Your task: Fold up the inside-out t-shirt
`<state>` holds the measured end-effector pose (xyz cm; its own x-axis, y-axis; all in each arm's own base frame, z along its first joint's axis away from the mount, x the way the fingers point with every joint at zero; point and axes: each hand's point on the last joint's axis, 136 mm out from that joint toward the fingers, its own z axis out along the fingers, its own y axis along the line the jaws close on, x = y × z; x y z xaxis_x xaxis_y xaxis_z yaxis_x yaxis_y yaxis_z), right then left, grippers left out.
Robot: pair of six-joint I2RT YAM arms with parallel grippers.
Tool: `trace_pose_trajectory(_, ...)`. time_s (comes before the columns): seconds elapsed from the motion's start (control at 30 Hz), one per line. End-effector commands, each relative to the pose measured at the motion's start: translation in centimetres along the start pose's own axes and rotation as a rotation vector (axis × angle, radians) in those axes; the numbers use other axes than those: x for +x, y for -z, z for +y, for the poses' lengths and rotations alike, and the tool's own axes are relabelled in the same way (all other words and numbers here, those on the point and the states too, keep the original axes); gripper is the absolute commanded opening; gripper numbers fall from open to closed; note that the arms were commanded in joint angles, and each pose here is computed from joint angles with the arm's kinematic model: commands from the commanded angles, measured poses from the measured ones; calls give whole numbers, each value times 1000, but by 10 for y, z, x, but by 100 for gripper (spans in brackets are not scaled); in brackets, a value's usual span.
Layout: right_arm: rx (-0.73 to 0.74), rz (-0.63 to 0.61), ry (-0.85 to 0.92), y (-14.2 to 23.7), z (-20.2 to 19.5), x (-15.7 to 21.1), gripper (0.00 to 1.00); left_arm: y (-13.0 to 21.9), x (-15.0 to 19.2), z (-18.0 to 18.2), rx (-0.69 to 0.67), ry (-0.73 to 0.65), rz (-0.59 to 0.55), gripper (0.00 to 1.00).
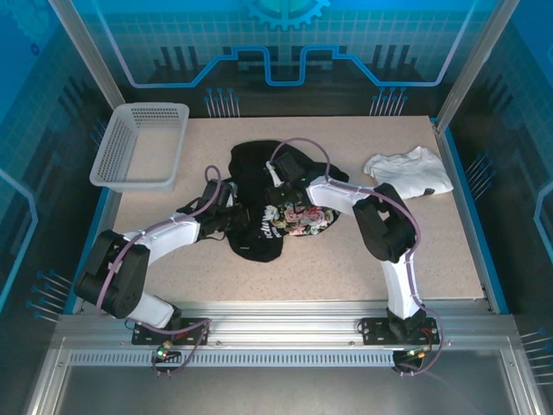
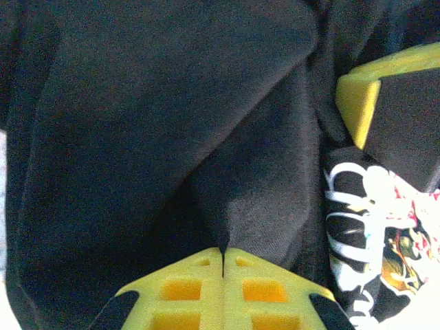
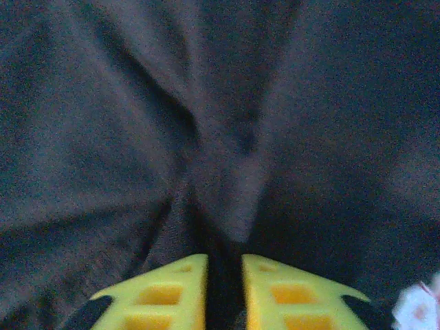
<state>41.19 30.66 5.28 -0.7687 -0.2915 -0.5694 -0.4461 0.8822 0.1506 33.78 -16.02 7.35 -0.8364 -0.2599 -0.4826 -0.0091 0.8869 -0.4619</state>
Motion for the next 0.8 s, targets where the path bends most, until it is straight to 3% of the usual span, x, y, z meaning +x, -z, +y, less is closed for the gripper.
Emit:
trace_pose_trajectory(0.0, -52, -118, 7, 59, -5, -14, 14, 24, -14, -15, 94, -32, -97, 0)
trace_pose_trajectory(0.17, -143, -114, -31, 99, 0, 42, 9, 57, -17, -19, 149, -19, -190, 0)
trace_pose_trajectory(0.33, -10, -61, -182, 117, -34, 117, 2, 77, -5, -9, 140, 22, -216, 0)
trace_pose_trajectory(0.4, 103, -82, -234, 129, -56, 133, 8, 80, 2, -7, 147, 15, -207, 0)
trace_pose_trajectory(0.5, 157, -184, -156, 147, -57, 116, 32, 78, 9, -6, 146, 4, -184, 0)
trace_pose_trajectory(0.6, 55, -309, 69, 157, -13, 71, 49, 77, 10, -9, 159, -3, -171, 0)
trace_pose_trajectory(0.77, -88, -234, 264, 119, 39, 38, 61, 78, 6, -10, 160, -10, -177, 0)
